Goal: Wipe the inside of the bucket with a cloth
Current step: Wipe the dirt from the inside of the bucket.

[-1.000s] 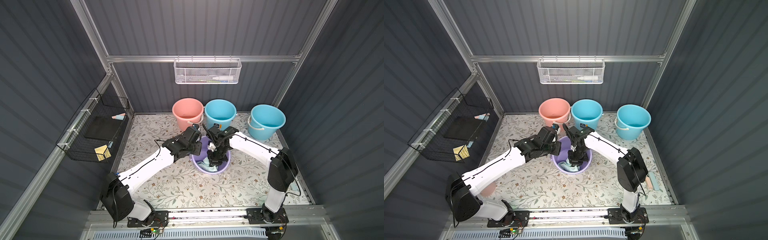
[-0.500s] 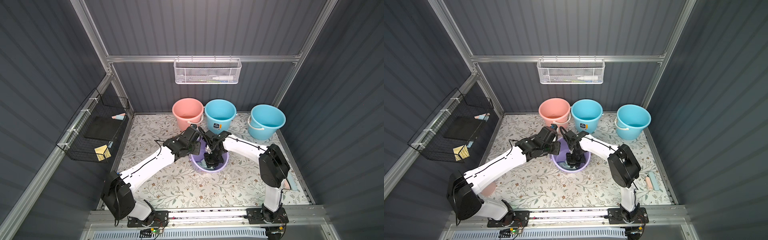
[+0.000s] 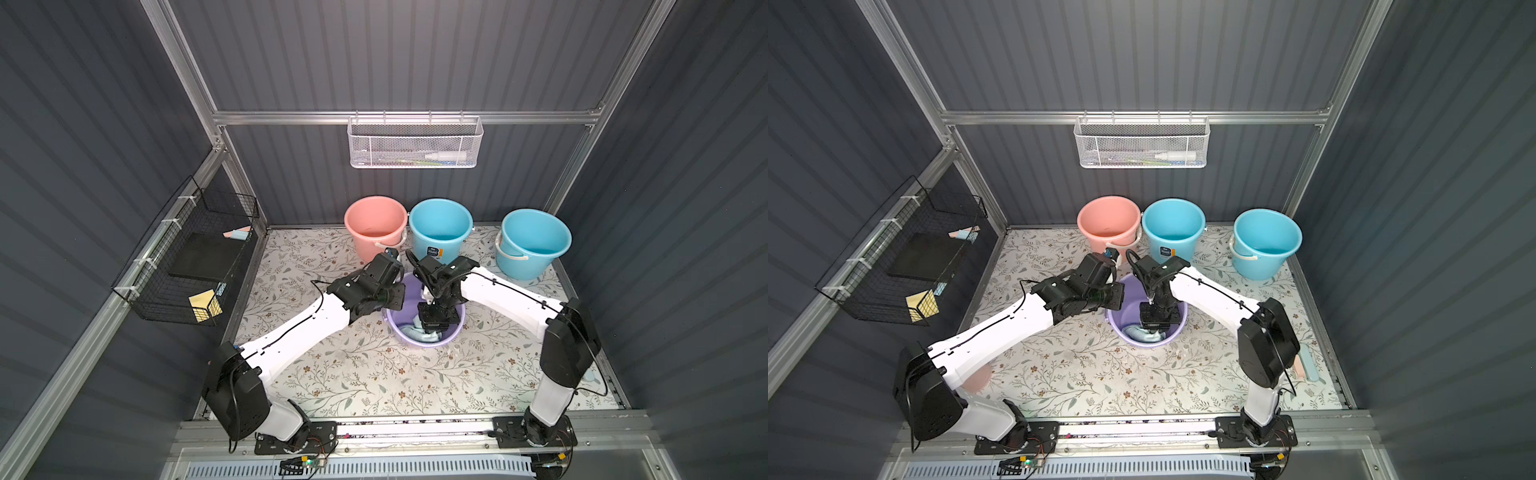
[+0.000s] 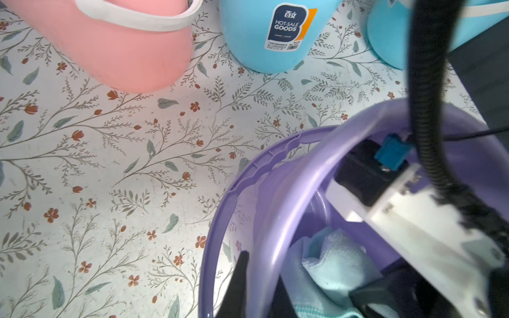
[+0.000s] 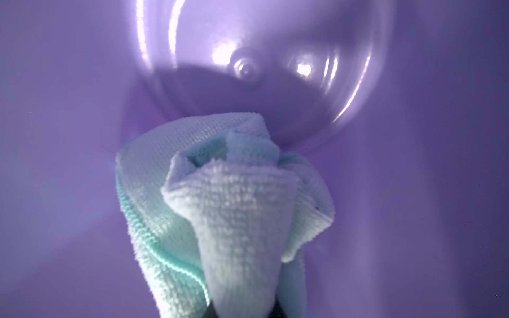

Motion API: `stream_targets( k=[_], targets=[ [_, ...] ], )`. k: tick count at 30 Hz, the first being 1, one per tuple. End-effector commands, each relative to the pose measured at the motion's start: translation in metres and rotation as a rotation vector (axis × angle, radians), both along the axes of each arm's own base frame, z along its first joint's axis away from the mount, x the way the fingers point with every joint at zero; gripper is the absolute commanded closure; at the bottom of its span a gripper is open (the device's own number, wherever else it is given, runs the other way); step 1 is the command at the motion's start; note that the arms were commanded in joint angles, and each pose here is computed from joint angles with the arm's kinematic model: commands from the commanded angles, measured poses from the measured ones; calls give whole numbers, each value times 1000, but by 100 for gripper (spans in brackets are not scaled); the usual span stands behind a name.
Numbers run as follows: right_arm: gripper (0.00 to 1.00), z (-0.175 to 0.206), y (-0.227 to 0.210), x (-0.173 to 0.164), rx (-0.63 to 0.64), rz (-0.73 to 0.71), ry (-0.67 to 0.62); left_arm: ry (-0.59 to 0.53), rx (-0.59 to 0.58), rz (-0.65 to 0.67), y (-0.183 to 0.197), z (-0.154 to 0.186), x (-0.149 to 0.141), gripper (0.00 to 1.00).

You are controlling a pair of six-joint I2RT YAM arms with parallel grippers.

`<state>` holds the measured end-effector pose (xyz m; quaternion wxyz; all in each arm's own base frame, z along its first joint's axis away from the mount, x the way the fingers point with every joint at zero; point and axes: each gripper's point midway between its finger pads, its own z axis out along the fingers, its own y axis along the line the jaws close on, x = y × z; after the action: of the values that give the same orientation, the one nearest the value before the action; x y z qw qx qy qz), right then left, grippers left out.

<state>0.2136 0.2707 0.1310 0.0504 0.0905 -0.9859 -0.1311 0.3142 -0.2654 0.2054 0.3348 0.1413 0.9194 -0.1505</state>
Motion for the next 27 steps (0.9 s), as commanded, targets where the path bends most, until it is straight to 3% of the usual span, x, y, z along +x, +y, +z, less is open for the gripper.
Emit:
stream_targets(
  k=[1,12,18,27],
  targets=[
    [100,24,-7,-16,37,-35,47,-13,-38,-45,-8,8,-5,100],
    [100,84,35,-21,375,-108,48,18,-54,-35,-11,-8,-6,100],
    [100,69,62,4,501,-274,28,21,-70,-37,-14,-7,-6,100],
    [100,37,90,45,552,-557,4,20,-80,-43,-16,-5,-6,100]
  ],
)
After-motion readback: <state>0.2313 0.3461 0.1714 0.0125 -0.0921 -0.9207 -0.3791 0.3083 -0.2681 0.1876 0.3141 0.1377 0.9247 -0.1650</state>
